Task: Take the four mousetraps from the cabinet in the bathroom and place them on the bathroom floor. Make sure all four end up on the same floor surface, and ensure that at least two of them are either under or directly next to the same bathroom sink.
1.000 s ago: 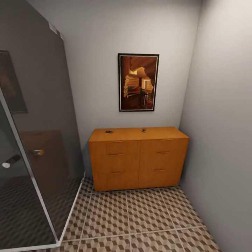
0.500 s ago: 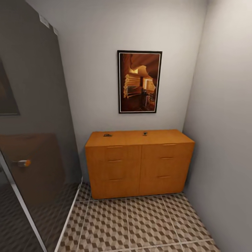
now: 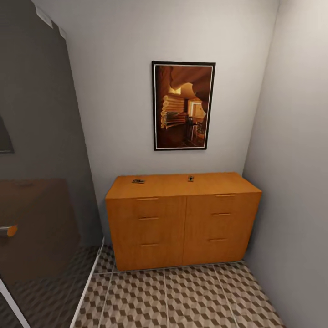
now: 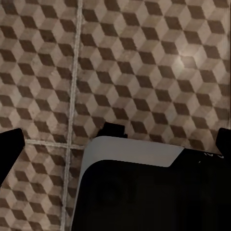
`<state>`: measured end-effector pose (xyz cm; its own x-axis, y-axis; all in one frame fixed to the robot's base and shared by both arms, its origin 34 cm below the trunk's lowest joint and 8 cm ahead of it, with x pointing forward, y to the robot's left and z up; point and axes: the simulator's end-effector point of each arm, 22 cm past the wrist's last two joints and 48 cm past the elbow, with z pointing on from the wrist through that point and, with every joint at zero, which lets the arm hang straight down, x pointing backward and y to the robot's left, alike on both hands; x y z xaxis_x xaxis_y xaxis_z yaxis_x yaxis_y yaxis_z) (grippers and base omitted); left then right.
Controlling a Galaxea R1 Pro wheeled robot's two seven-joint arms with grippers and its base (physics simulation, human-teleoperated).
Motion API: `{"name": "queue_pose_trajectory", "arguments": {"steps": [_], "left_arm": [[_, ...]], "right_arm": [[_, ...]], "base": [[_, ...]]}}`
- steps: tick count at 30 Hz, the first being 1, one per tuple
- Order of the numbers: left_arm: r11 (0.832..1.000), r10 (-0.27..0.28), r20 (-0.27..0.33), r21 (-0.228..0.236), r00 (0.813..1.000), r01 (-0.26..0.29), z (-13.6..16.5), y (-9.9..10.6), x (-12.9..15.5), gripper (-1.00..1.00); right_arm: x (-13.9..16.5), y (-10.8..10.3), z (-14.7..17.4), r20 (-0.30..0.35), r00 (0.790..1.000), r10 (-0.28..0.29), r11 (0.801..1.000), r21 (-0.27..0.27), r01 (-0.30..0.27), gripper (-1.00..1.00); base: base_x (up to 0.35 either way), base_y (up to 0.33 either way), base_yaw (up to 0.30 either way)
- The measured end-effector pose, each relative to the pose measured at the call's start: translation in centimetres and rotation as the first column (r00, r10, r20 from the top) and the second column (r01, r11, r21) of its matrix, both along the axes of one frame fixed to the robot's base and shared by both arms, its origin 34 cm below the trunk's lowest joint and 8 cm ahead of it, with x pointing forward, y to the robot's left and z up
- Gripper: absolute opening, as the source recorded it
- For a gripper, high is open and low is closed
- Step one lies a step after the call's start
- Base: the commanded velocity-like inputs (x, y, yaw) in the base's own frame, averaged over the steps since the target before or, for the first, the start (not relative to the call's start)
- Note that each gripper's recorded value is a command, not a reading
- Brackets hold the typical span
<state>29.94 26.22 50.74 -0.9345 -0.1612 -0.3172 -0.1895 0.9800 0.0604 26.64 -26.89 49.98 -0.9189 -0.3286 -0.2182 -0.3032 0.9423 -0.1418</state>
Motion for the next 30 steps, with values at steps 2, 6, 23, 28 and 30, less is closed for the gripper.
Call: {"name": "queue_pose_trajectory", "arguments": {"steps": [2,6,23,28,30], "left_arm": [[1.000,0.000,0.000,0.000,1.000,0.000,0.00,0.03,0.00,1.00],[1.000,0.000,0.000,0.000,1.000,0.000,0.00,0.01,0.00,1.00],[1.000,0.000,0.000,0.000,1.000,0.000,0.00,0.02,0.00,1.00],[1.000,0.000,0.000,0.000,1.000,0.000,0.00,-0.02,0.00,1.00],[1.000,0.001,0.000,0.000,1.000,-0.001,0.00,-0.03,0.00,1.00]], "right_arm": [[0.00,0.00,0.00,0.000,1.000,0.000,1.000,0.000,0.000,1.00],[0.00,0.00,0.00,0.000,1.000,0.000,1.000,0.000,0.000,1.00],[-0.01,0.00,0.00,0.000,1.000,0.000,1.000,0.000,0.000,1.00],[0.00,0.00,0.00,0.000,1.000,0.000,1.000,0.000,0.000,1.00],[0.00,0.00,0.00,0.000,1.000,0.000,1.000,0.000,0.000,1.00]], "base": [[0.290,0.000,0.000],[0.288,0.000,0.000],[0.277,0.000,0.000],[0.252,0.000,0.000],[0.244,0.000,0.000]]}}
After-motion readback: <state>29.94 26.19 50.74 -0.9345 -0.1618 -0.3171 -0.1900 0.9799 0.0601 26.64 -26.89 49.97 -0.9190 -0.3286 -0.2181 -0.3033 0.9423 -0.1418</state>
